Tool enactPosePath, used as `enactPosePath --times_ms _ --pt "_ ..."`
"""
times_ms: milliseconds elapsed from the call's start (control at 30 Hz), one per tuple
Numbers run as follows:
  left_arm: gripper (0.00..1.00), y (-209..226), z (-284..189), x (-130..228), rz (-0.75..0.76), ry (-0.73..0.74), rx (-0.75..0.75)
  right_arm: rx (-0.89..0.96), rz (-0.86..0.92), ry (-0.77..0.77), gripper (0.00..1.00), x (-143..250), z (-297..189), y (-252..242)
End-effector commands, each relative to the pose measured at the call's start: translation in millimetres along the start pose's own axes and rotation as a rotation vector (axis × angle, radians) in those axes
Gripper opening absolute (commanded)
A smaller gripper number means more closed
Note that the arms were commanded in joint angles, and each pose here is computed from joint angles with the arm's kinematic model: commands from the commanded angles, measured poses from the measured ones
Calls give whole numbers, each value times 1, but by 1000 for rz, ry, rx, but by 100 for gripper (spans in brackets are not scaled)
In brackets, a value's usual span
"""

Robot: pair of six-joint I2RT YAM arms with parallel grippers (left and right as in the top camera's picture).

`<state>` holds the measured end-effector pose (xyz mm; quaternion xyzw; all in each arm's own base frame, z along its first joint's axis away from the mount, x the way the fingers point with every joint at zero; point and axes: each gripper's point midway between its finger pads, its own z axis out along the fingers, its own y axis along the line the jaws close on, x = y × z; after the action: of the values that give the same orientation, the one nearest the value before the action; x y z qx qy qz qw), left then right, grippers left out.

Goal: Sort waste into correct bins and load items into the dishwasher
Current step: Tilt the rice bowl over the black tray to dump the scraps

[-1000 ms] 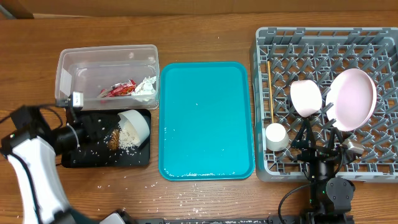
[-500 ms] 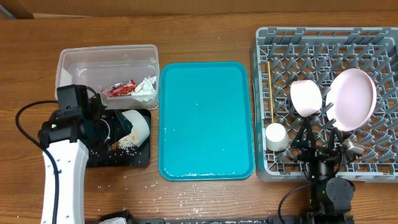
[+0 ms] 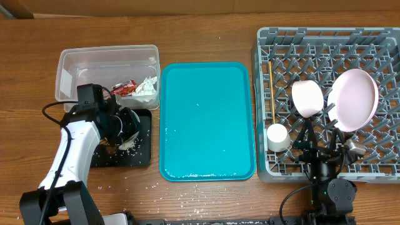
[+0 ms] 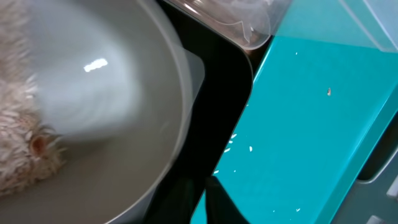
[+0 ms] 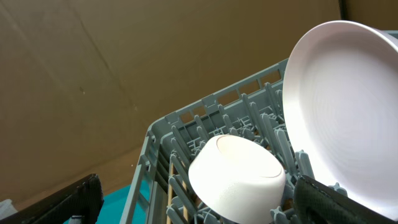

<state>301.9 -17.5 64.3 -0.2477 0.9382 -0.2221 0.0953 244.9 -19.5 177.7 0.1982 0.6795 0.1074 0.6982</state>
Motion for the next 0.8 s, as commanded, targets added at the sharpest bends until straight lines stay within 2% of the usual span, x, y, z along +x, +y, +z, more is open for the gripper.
enactPosePath --times_ms 0,100,200,267,467,600,633,767 --pt "6 -2 1 0 0 2 18 3 5 -5 100 1 0 -2" --pt "8 -2 1 0 1 0 19 3 5 -5 100 1 0 -2" --pt "21 2 1 -2 41 -9 -5 3 5 -5 100 1 0 -2" --pt "25 13 1 -4 57 -29 -79 3 5 -5 100 1 0 -2" --pt "28 19 4 -10 158 -72 -191 4 5 -5 100 1 0 -2" --pt "28 4 14 -4 314 -79 -255 3 5 -5 100 1 0 -2" --pt "30 3 16 -1 369 -93 -330 3 5 -5 100 1 0 -2" --pt "30 11 12 1 380 -136 -484 3 5 -5 100 1 0 -2"
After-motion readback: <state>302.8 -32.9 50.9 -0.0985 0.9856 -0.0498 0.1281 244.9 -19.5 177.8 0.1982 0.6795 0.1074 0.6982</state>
